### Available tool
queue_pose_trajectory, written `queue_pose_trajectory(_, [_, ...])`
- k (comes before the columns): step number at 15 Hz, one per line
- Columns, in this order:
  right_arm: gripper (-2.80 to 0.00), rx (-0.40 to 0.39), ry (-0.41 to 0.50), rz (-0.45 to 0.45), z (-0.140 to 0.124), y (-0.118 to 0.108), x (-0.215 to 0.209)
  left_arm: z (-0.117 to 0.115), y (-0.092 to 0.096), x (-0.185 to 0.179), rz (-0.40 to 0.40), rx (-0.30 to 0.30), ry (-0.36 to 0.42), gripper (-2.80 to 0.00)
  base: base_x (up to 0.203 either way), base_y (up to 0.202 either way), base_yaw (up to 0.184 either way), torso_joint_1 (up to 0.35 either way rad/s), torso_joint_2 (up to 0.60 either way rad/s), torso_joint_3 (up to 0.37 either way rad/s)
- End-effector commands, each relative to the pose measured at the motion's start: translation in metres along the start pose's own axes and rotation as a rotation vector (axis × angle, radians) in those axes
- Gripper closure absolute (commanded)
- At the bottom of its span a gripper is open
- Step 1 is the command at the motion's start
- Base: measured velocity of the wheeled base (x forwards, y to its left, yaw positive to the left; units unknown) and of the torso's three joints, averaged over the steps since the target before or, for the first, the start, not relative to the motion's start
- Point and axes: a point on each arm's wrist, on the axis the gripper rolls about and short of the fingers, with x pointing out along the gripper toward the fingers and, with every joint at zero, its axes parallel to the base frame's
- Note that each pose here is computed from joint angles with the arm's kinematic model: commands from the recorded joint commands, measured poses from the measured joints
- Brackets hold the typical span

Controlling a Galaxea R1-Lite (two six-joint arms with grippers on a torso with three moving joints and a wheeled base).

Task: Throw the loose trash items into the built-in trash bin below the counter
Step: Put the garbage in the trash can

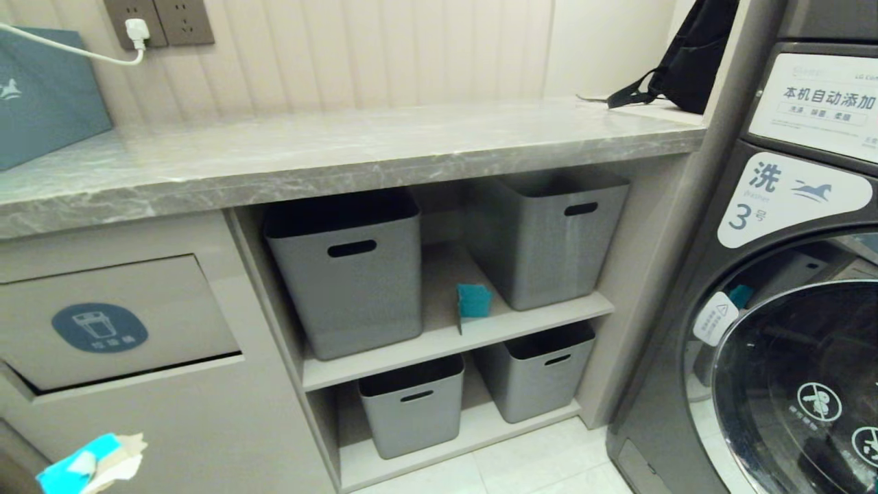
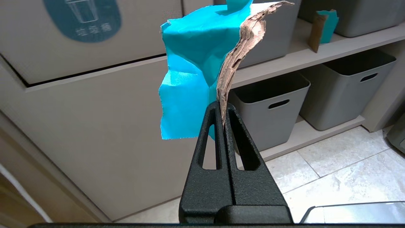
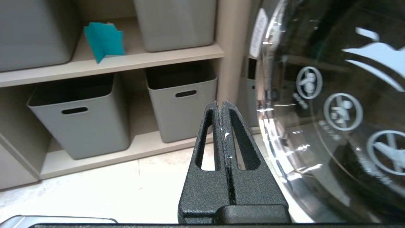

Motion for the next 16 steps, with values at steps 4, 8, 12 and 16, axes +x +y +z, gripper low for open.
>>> queue_pose_trajectory(4, [0.00, 0.000, -0.002, 0.002, 0.000, 0.000, 0.000, 0.000, 0.000, 0.000, 0.001, 0.005, -0.002, 0.00, 0.000, 0.024, -0.001, -0.002, 0.00, -0.001])
queue_pose_trajectory(8, [0.00, 0.000, -0.002, 0.001, 0.000, 0.000, 0.000, 0.032, 0.001, 0.001, -0.057, 0.040, -0.032, 0.00, 0.000, 0.000, 0.000, 0.000, 0.00, 0.000])
queue_pose_trajectory(12, [0.00, 0.000, -0.002, 0.001, 0.000, 0.000, 0.000, 0.056, 0.007, 0.040, 0.046, -0.051, 0.256, 0.00, 0.000, 0.000, 0.000, 0.000, 0.00, 0.000])
queue_pose_trajectory(16, [0.00, 0.000, -0.002, 0.001, 0.000, 0.000, 0.000, 0.065, 0.020, 0.092, 0.219, -0.164, 0.443, 0.00, 0.000, 0.000, 0.000, 0.000, 0.00, 0.000])
